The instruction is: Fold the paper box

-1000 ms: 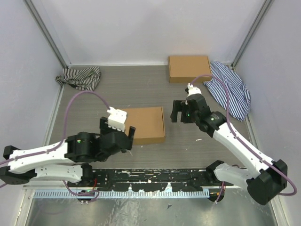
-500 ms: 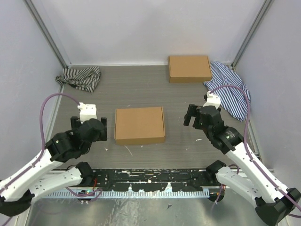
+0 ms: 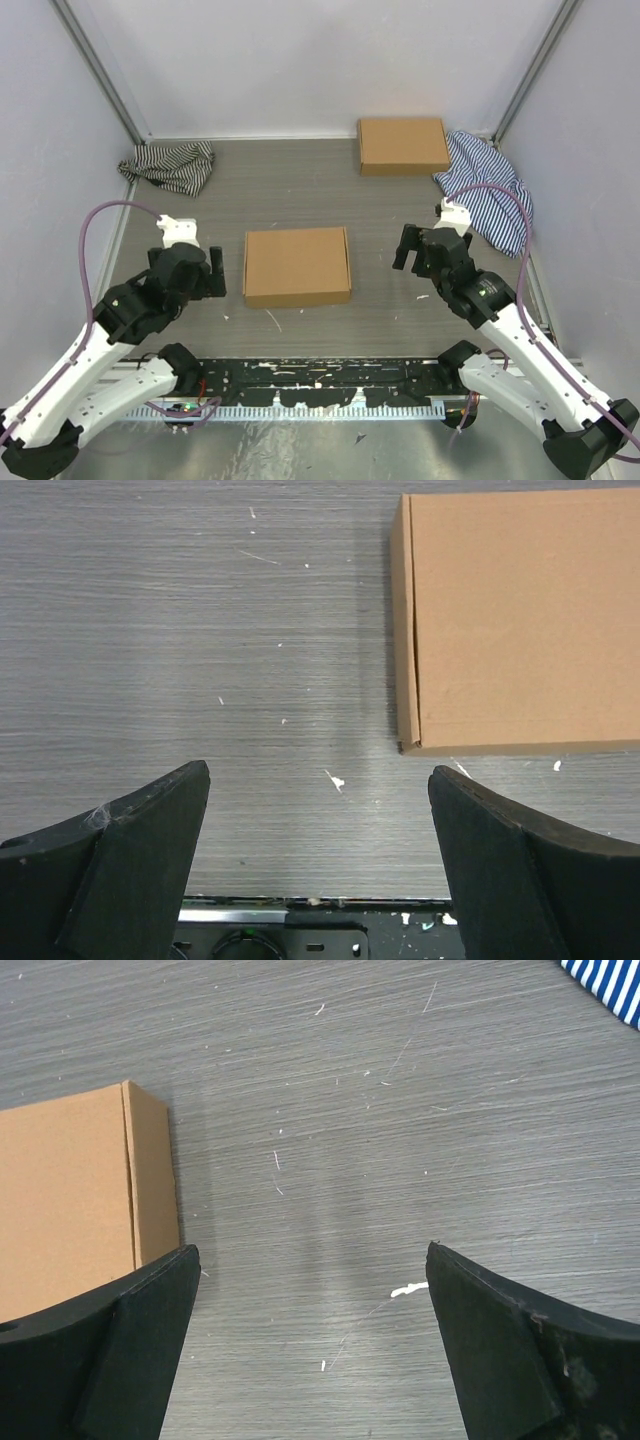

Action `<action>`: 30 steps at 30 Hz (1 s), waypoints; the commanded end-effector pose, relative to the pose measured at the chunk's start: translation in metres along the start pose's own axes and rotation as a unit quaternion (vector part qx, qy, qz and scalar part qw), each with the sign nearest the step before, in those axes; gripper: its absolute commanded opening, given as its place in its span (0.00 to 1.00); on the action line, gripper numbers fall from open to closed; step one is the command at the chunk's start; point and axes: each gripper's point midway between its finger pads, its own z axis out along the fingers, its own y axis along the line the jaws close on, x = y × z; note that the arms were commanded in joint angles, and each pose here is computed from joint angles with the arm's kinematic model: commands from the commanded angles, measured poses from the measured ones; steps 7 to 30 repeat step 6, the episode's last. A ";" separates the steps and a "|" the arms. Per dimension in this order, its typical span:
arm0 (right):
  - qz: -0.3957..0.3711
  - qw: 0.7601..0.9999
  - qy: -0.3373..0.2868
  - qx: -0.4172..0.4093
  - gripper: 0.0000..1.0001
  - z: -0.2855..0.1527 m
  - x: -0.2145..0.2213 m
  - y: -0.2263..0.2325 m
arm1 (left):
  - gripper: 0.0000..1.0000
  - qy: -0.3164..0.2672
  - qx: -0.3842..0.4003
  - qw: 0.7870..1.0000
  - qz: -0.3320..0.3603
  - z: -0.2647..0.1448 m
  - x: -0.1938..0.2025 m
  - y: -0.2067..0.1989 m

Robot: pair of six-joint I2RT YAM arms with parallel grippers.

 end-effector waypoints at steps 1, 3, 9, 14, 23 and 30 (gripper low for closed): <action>0.010 1.000 -0.024 0.004 1.00 0.001 -0.010 0.000 | 0.98 0.013 0.031 0.999 -0.003 0.005 0.008 -0.013; 0.011 1.000 -0.024 0.004 1.00 0.003 -0.006 -0.001 | 0.98 0.008 0.010 1.000 -0.009 0.003 0.006 -0.005; 0.015 1.000 -0.022 0.014 1.00 0.005 -0.006 -0.003 | 0.98 -0.007 0.015 1.000 -0.021 0.000 0.004 -0.002; 0.015 1.000 -0.022 0.014 1.00 0.005 -0.006 -0.003 | 0.98 -0.007 0.015 1.000 -0.021 0.000 0.004 -0.002; 0.015 1.000 -0.022 0.014 1.00 0.005 -0.006 -0.003 | 0.98 -0.007 0.015 1.000 -0.021 0.000 0.004 -0.002; 0.015 1.000 -0.022 0.014 1.00 0.005 -0.006 -0.003 | 0.98 -0.007 0.015 1.000 -0.021 0.000 0.004 -0.002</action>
